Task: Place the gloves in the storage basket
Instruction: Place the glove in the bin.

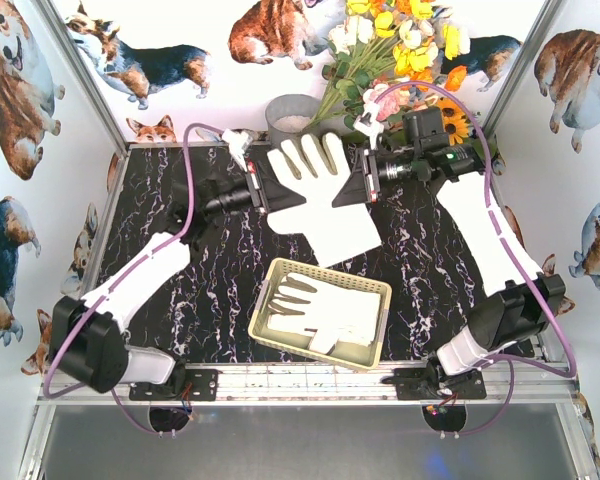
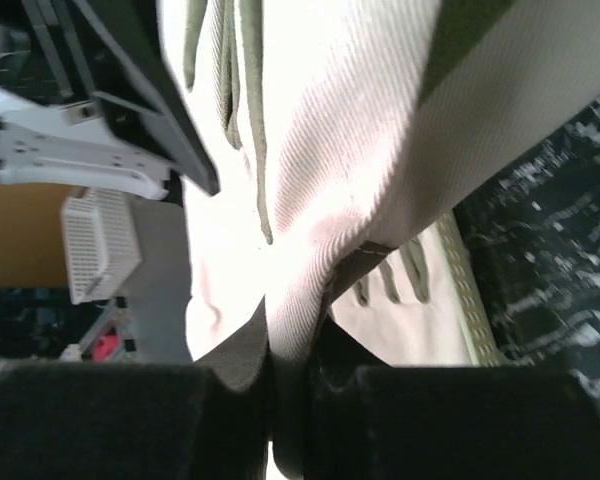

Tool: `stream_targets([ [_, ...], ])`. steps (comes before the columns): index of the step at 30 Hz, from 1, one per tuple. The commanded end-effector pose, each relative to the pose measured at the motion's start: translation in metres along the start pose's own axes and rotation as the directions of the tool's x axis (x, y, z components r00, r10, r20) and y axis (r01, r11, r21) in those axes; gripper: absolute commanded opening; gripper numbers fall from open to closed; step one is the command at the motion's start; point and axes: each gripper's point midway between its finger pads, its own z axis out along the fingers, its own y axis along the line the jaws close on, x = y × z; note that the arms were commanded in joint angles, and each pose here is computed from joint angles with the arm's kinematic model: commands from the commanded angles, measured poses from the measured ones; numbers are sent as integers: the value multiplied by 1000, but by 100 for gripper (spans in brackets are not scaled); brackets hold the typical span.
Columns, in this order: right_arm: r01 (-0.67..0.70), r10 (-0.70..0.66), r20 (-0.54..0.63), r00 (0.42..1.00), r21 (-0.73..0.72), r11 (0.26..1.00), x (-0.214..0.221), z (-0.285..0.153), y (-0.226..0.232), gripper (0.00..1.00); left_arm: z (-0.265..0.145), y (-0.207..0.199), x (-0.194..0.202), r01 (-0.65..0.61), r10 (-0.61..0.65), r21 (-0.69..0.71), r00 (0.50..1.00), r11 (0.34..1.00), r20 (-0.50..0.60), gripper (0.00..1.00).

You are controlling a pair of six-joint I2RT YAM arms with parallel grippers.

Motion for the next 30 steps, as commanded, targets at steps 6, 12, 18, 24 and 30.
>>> stream_targets([
  [6, 176, -100, -264, 959, 281, 943, 60, 1, -42, 0, -7, 52, 90, 182, -186, -460, 982, 869, 37, 0],
  [12, 261, -121, -448, 886, 267, 927, 112, 16, -49, 0, -4, 47, 155, 284, -316, -535, 948, 796, 34, 0],
  [18, 339, -187, -549, 814, 190, 921, 147, 36, -50, 0, 13, 40, 219, 318, -427, -552, 901, 770, -76, 0],
  [24, 374, -231, -569, 789, 147, 916, 160, 52, -63, 0, 18, 39, 248, 334, -493, -583, 859, 741, -135, 1],
  [30, 410, -305, -590, 747, 49, 911, 177, 72, -69, 0, 19, 39, 266, 401, -575, -571, 803, 717, -158, 5],
])
